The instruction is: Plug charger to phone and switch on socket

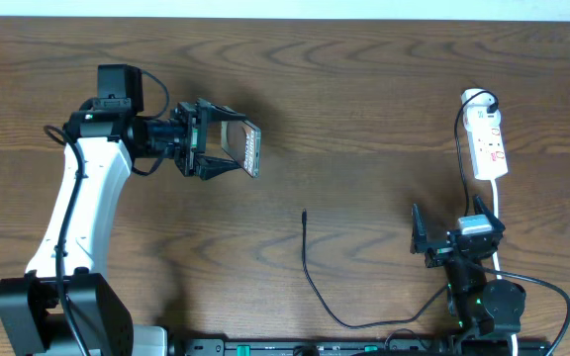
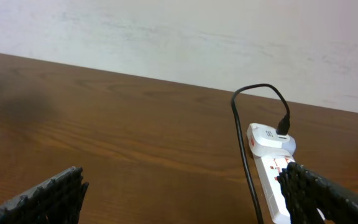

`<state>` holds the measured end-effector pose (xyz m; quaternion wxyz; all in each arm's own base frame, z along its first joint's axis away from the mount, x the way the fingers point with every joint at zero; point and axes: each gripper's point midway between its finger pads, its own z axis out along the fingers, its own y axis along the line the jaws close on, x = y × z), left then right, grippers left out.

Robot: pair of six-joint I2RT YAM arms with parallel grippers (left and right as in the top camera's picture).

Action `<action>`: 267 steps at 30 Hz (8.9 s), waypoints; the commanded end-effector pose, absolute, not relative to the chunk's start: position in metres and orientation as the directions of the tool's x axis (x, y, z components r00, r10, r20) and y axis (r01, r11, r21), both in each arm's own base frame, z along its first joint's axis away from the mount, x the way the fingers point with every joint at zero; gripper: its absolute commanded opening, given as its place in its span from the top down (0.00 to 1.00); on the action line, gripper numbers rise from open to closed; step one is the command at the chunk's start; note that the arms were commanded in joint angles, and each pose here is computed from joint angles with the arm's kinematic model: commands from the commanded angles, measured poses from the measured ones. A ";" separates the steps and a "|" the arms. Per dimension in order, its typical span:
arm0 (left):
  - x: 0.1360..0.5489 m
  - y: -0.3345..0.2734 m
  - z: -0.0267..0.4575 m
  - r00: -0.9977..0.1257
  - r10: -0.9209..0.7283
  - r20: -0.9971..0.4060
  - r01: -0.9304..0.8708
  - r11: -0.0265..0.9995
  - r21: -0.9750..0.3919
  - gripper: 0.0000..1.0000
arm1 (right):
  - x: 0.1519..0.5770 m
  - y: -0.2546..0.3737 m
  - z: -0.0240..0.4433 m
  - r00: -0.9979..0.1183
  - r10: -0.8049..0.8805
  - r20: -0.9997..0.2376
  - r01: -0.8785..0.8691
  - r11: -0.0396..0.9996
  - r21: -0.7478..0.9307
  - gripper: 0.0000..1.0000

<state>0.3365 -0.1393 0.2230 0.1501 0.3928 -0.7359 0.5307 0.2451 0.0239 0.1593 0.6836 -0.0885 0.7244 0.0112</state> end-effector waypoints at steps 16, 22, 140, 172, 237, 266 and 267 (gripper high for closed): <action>0.338 -0.134 0.250 -0.664 -0.375 0.647 -0.717 0.070 -0.694 0.93 | 0.245 0.025 0.159 -0.049 -0.120 -0.992 -0.144 0.983 -0.112 0.01; 0.338 -0.134 0.249 -0.663 -0.378 0.647 -0.717 0.071 -0.693 0.92 | 0.245 0.025 0.159 -0.049 -0.120 -0.992 -0.144 0.983 -0.112 0.01; 0.308 0.002 0.101 -0.303 -0.951 0.070 -0.940 0.285 -0.186 0.92 | 0.310 0.139 0.195 -0.559 -0.060 -0.827 -0.677 0.610 0.413 0.01; 0.307 0.002 0.101 -0.302 -0.951 0.071 -0.941 0.285 -0.184 0.93 | 0.326 0.174 0.185 -0.733 0.028 -0.680 -0.669 0.156 0.727 0.01; 0.313 -0.023 0.103 -0.244 -0.960 0.136 -0.954 0.213 -0.211 0.92 | 0.339 0.233 0.110 -0.940 0.005 -0.342 -0.338 0.148 0.930 0.01; 0.321 -0.062 0.104 -0.221 -0.971 0.095 -0.952 0.194 -0.235 0.93 | 0.322 0.323 0.094 -0.976 0.024 -0.218 -0.212 0.157 0.965 0.01; 0.321 -0.062 0.104 -0.221 -0.971 0.096 -0.953 0.194 -0.235 0.93 | 0.322 0.325 0.095 -0.976 0.029 -0.216 -0.209 0.157 0.965 0.01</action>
